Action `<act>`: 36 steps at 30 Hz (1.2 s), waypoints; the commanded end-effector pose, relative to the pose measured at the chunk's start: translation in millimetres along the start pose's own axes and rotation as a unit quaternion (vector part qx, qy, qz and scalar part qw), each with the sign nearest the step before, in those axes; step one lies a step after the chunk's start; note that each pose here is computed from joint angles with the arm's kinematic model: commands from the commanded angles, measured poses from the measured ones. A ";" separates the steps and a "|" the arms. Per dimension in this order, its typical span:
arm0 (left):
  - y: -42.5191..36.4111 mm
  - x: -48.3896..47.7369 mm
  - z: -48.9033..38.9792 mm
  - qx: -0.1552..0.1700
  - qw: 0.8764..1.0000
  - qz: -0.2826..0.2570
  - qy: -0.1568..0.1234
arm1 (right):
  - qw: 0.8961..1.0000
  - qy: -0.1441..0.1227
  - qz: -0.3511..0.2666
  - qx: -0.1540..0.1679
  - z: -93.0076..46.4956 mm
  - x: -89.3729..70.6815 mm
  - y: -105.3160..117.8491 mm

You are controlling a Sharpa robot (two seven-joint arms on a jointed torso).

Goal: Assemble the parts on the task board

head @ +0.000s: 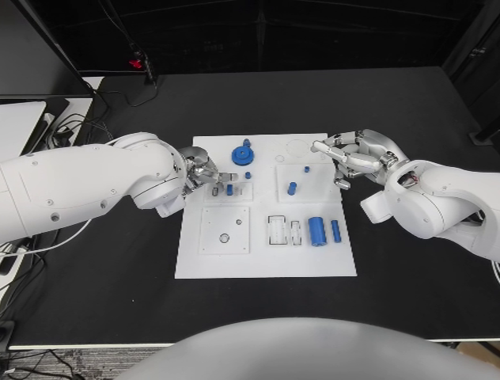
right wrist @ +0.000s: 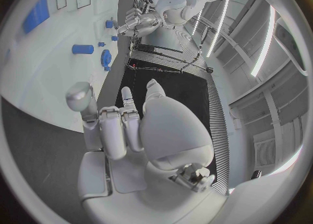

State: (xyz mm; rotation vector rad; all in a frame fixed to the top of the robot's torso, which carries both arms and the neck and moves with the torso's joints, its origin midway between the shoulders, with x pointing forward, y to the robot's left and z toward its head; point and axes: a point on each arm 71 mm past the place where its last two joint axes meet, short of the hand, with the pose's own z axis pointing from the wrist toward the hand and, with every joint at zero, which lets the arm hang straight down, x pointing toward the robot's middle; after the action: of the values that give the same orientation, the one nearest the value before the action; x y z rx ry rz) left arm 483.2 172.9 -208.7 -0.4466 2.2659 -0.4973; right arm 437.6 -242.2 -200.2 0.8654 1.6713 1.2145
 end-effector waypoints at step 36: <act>-8.9 -86.6 17.2 -0.025 0.990 0.135 0.043 | 1.000 0.008 0.002 -0.002 2.6 5.7 -0.9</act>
State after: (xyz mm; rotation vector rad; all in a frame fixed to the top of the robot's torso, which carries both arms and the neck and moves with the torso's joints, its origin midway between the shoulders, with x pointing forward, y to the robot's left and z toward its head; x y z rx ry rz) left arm 553.2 199.6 -162.3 -0.2029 2.3636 -0.3784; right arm 437.9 -237.6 -203.8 0.8673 1.6808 1.2186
